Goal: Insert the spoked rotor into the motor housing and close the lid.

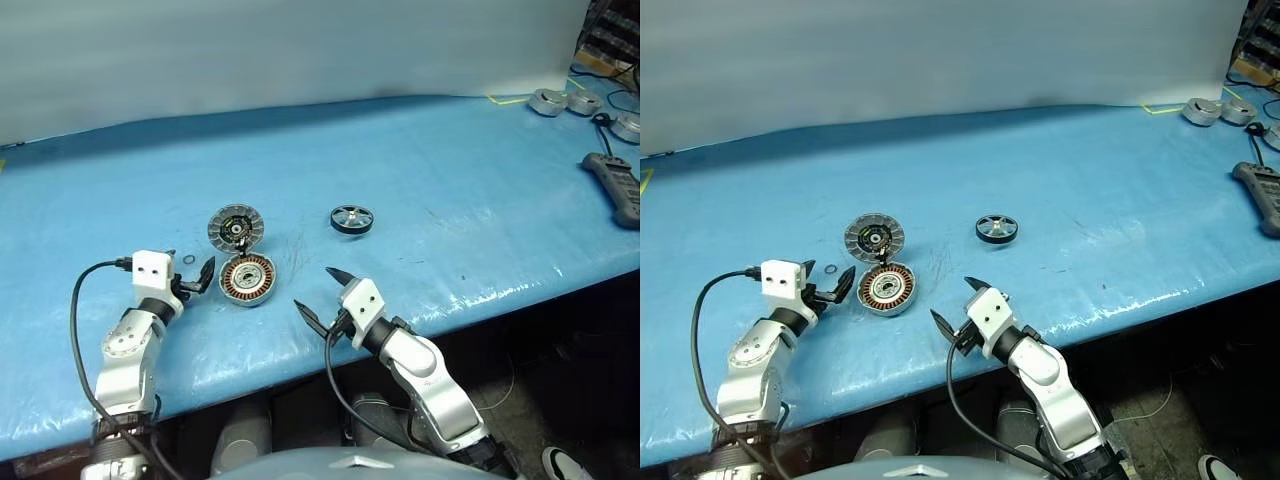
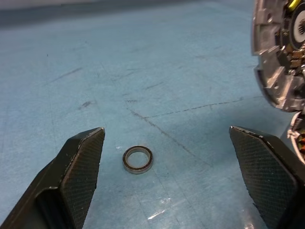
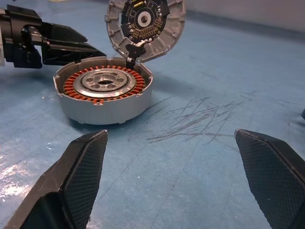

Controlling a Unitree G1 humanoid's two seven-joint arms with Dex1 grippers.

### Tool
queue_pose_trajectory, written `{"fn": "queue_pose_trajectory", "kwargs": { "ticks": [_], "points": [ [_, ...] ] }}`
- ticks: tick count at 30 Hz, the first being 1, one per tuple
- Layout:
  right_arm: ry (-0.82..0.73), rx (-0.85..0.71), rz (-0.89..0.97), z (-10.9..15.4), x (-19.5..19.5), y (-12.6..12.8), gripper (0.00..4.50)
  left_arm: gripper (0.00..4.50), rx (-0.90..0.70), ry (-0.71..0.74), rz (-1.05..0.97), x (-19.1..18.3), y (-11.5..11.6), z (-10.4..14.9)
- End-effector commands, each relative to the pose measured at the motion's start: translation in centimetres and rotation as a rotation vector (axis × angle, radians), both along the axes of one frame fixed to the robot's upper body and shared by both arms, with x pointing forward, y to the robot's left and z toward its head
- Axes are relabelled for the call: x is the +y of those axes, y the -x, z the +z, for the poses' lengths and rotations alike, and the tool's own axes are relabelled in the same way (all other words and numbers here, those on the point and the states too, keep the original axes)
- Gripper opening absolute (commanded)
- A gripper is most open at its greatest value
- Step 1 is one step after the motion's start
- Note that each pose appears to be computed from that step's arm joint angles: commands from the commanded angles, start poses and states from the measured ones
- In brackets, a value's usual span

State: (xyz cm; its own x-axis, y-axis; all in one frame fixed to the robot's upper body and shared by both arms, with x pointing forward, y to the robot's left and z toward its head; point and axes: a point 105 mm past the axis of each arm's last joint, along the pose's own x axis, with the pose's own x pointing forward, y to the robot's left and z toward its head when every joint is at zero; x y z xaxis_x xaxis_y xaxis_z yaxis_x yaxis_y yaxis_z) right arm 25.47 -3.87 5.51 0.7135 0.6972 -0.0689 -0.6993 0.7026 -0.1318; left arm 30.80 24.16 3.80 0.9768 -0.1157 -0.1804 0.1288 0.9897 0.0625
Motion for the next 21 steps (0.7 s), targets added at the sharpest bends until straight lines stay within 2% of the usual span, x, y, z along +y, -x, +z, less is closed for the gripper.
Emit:
{"fn": "queue_pose_trajectory", "kwargs": {
  "ticks": [1,7,8,10,18,20,21],
  "points": [
    [-0.015,-0.036,-0.005,0.9,0.1,-0.1,4.5,4.45,0.035,-0.014,0.017,0.3,-0.8,-0.4],
    [-0.016,-0.037,-0.019,1.0,0.0,-0.3,4.5,4.45,0.135,-0.001,0.012,-0.1,-0.9,-2.4],
    [-0.016,-0.037,-0.021,1.0,0.0,-0.4,4.5,4.29,0.154,-0.004,0.011,-0.1,-0.8,-2.8],
    [-0.014,-0.036,-0.025,0.9,-0.1,-0.4,4.5,3.88,0.191,-0.02,0.001,-0.2,-0.5,-3.5],
    [-0.02,-0.023,-0.049,0.8,-0.3,-0.5,4.5,1.2,0.257,0.005,0.009,0.5,1.8,-5.0],
    [-0.017,-0.022,-0.051,0.7,-0.4,-0.5,4.5,0.65,0.274,0.008,0.008,0.8,3.1,-5.3],
    [-0.017,-0.021,-0.052,0.7,-0.5,-0.4,4.5,0.65,0.277,0.01,-0.001,0.7,3.6,-5.2]
  ]
}}
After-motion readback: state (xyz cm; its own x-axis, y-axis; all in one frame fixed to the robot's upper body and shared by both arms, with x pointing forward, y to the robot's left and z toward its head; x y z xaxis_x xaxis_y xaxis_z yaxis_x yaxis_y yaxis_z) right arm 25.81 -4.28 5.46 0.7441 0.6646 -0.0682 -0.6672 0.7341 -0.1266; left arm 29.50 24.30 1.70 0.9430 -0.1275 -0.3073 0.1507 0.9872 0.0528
